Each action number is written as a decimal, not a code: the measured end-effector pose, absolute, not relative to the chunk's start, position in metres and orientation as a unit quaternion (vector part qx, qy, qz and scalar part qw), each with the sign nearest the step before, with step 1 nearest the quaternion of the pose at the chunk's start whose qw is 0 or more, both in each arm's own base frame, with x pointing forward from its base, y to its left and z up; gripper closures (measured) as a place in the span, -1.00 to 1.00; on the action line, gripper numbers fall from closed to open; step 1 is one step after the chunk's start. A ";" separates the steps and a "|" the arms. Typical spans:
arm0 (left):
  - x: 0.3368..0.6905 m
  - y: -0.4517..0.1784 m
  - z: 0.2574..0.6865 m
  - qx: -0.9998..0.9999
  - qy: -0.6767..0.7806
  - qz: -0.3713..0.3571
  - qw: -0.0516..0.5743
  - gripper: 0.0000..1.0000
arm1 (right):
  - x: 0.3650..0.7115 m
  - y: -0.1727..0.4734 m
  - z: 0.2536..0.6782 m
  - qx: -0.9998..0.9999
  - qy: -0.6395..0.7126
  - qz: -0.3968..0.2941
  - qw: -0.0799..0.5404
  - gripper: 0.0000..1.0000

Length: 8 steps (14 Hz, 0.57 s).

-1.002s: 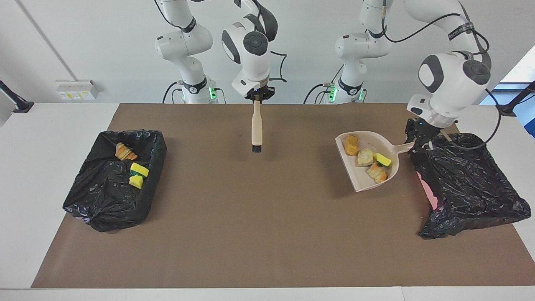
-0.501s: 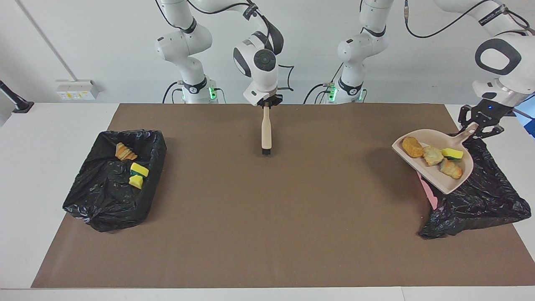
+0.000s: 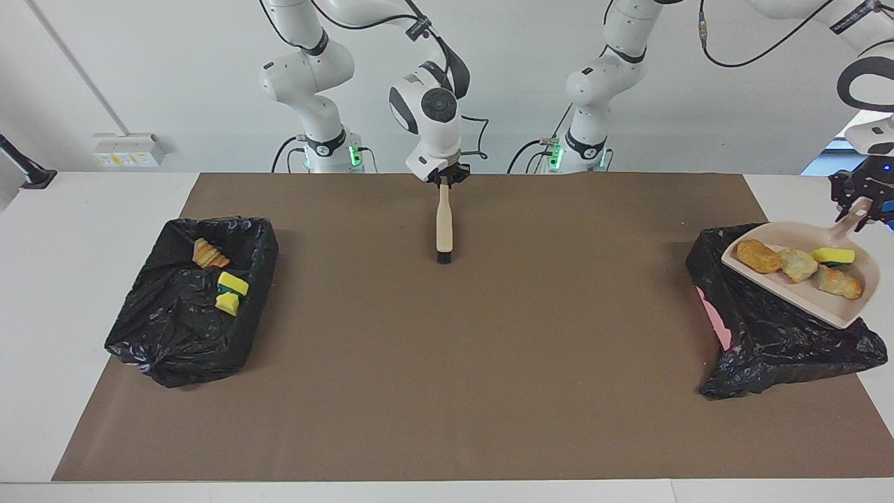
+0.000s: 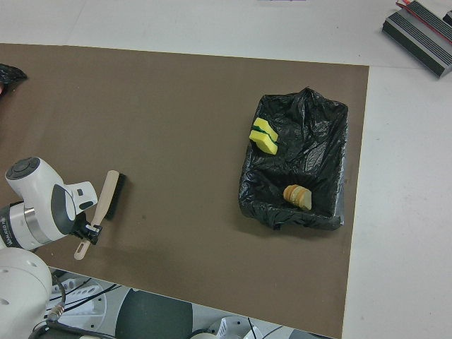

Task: Sweep and dump trash in bin
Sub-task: 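Tip the dustpan over the black bag with the left gripper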

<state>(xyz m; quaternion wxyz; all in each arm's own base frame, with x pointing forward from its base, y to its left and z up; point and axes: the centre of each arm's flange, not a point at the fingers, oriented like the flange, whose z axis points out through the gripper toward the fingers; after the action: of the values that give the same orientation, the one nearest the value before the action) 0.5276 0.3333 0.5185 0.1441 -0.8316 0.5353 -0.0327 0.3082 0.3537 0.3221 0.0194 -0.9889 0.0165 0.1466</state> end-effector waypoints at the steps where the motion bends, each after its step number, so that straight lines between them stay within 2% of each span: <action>1: 0.533 0.339 0.521 -0.818 0.551 -0.014 0.164 0.36 | 0.310 0.354 0.323 -0.990 0.016 0.142 0.023 0.11; 4: 0.542 0.352 0.528 -0.764 0.601 0.076 0.224 0.36 | 0.327 0.349 0.335 -0.991 0.026 0.125 0.037 -0.55; 6: 0.545 0.353 0.530 -0.729 0.623 0.128 0.252 0.36 | 0.353 0.332 0.354 -0.994 0.040 0.096 0.041 -0.97; 8: 0.544 0.355 0.532 -0.708 0.634 0.160 0.265 0.36 | 0.386 0.304 0.382 -0.996 0.061 0.056 0.045 -1.00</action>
<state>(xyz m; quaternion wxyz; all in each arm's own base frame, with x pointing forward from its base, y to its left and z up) 0.5441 0.3547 0.5317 0.2647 -0.7083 0.6344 0.1602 0.3859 0.3041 0.3821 0.0447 -0.9956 0.0607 0.0556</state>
